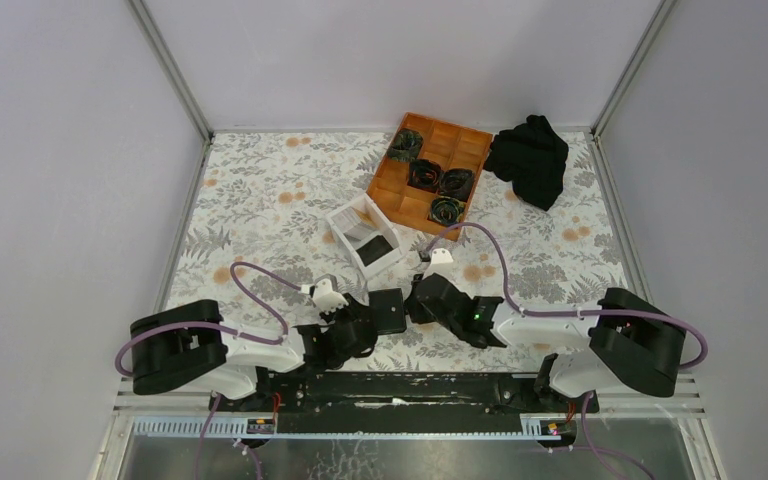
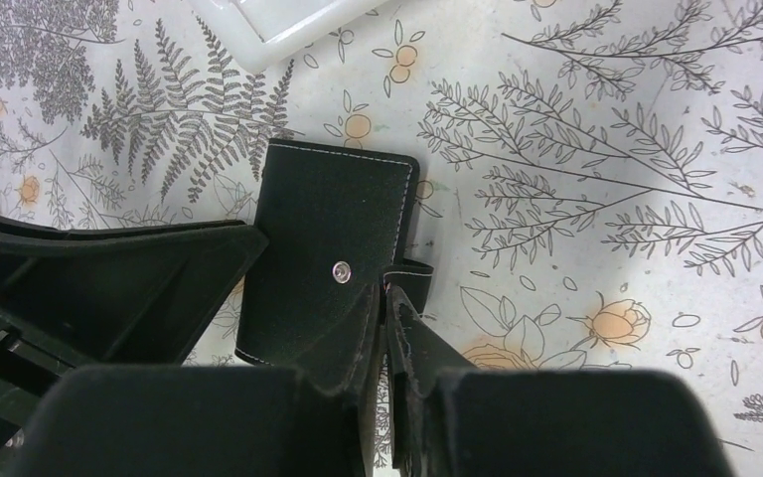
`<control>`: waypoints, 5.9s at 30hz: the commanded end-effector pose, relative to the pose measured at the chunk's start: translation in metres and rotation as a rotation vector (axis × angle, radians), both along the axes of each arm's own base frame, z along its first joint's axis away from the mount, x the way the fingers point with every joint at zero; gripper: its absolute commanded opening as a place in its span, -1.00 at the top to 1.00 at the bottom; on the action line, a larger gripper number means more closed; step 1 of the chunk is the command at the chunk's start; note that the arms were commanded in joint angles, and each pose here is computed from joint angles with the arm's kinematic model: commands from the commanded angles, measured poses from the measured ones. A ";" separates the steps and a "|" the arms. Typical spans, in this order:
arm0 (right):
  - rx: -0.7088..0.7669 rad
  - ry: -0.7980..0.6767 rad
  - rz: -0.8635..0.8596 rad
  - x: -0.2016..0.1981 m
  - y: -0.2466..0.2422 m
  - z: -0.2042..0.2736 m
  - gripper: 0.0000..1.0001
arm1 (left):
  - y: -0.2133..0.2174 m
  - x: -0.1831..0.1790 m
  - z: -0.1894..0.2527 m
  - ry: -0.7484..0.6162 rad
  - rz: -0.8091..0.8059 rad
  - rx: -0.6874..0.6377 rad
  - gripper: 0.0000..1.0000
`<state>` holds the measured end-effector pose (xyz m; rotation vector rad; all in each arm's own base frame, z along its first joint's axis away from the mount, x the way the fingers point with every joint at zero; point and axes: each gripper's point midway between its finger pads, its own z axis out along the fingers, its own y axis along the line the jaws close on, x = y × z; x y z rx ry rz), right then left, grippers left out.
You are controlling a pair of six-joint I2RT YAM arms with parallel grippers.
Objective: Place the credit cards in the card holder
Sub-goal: Close the card holder at the center of the board.
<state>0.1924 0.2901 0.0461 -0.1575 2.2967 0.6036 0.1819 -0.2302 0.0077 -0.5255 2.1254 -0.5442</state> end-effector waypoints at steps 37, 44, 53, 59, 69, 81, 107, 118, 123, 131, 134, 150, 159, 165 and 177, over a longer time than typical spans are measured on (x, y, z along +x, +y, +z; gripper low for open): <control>-0.103 -0.006 0.084 -0.002 0.024 -0.012 0.86 | 0.021 -0.025 -0.044 0.142 -0.090 0.169 0.38; -0.122 -0.007 0.085 -0.003 0.023 -0.014 0.86 | 0.020 -0.026 -0.044 0.145 -0.091 0.169 0.38; -0.139 -0.013 0.079 -0.004 0.018 -0.016 0.88 | 0.019 -0.025 -0.042 0.140 -0.093 0.171 0.38; -0.159 -0.014 0.079 -0.006 0.013 -0.018 0.88 | 0.018 -0.024 -0.041 0.137 -0.092 0.170 0.38; -0.175 -0.020 0.076 -0.008 0.009 -0.020 0.90 | 0.017 -0.024 -0.041 0.139 -0.093 0.166 0.38; -0.200 -0.020 0.079 -0.011 0.006 -0.024 0.92 | 0.016 -0.024 -0.041 0.142 -0.094 0.166 0.38; -0.327 -0.020 0.143 -0.020 0.026 -0.040 0.93 | 0.015 -0.027 -0.045 0.144 -0.111 0.142 0.40; -0.412 0.040 0.169 -0.035 0.021 -0.070 0.93 | 0.016 -0.029 -0.047 0.143 -0.112 0.117 0.42; -0.421 0.084 0.179 -0.042 0.017 -0.084 0.94 | 0.015 -0.028 -0.046 0.140 -0.113 0.114 0.42; -0.438 0.158 0.189 -0.060 0.008 -0.110 0.94 | 0.014 -0.029 -0.049 0.145 -0.113 0.116 0.43; -0.452 0.149 0.171 -0.065 0.000 -0.112 0.95 | 0.014 -0.029 -0.049 0.147 -0.112 0.117 0.43; -0.223 0.156 0.081 -0.069 -0.016 -0.108 0.96 | 0.014 -0.028 -0.048 0.152 -0.110 0.140 0.43; -0.120 0.205 0.064 -0.074 -0.024 -0.112 1.00 | 0.013 -0.028 -0.048 0.155 -0.110 0.146 0.44; -0.054 0.234 0.035 -0.075 -0.033 -0.115 1.00 | 0.011 -0.028 -0.048 0.161 -0.112 0.154 0.44; 0.056 0.241 -0.037 -0.069 -0.047 -0.112 1.00 | 0.009 -0.028 -0.049 0.170 -0.110 0.168 0.44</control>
